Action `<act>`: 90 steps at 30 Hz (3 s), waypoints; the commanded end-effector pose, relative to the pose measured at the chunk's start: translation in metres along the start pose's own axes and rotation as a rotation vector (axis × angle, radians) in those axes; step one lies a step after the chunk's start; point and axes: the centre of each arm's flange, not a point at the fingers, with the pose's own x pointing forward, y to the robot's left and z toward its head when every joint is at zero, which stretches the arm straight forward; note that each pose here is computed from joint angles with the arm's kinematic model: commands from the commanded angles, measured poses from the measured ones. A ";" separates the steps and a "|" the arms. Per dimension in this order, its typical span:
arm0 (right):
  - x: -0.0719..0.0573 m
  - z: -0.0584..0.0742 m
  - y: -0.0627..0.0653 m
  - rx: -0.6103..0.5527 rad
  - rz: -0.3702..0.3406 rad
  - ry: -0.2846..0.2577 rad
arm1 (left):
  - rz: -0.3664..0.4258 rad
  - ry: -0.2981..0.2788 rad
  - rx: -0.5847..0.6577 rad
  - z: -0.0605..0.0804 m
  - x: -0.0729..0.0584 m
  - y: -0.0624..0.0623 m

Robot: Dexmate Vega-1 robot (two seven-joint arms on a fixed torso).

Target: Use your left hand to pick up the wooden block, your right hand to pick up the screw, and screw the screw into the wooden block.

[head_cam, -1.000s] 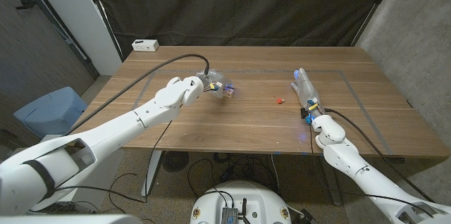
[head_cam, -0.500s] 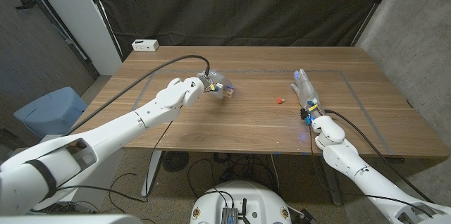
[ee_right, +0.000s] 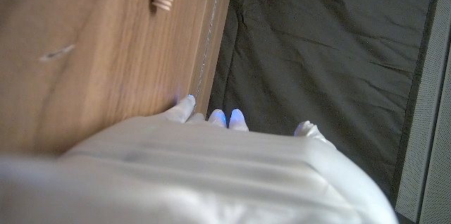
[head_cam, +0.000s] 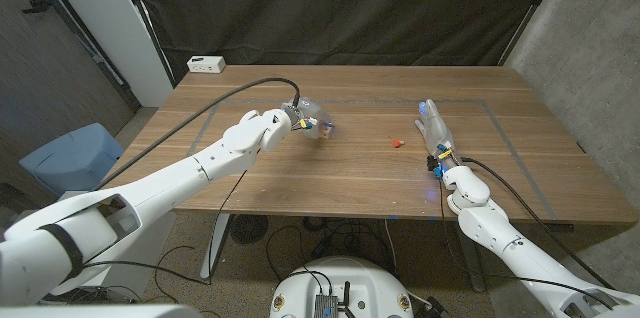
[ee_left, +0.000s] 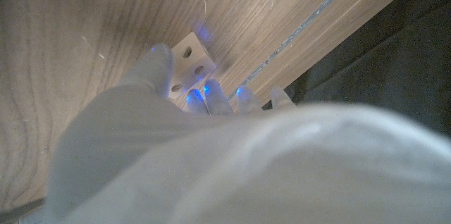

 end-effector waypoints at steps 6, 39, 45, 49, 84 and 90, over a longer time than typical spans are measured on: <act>-0.003 -0.004 -0.003 0.005 -0.016 0.004 | 0.016 0.000 0.009 0.003 0.000 -0.004; -0.009 -0.010 -0.011 0.016 -0.043 0.002 | 0.057 0.018 0.063 0.011 0.007 -0.005; -0.009 -0.011 -0.012 0.019 -0.045 0.002 | 0.063 0.026 0.067 0.011 0.008 -0.004; -0.009 -0.011 -0.013 0.019 -0.045 0.000 | 0.068 0.032 0.073 0.012 0.008 -0.004; -0.021 -0.009 -0.019 0.016 -0.059 -0.010 | 0.131 0.037 0.114 0.022 -0.002 0.003; -0.020 -0.004 -0.020 0.004 -0.051 -0.017 | 0.147 0.046 0.107 0.022 -0.005 0.009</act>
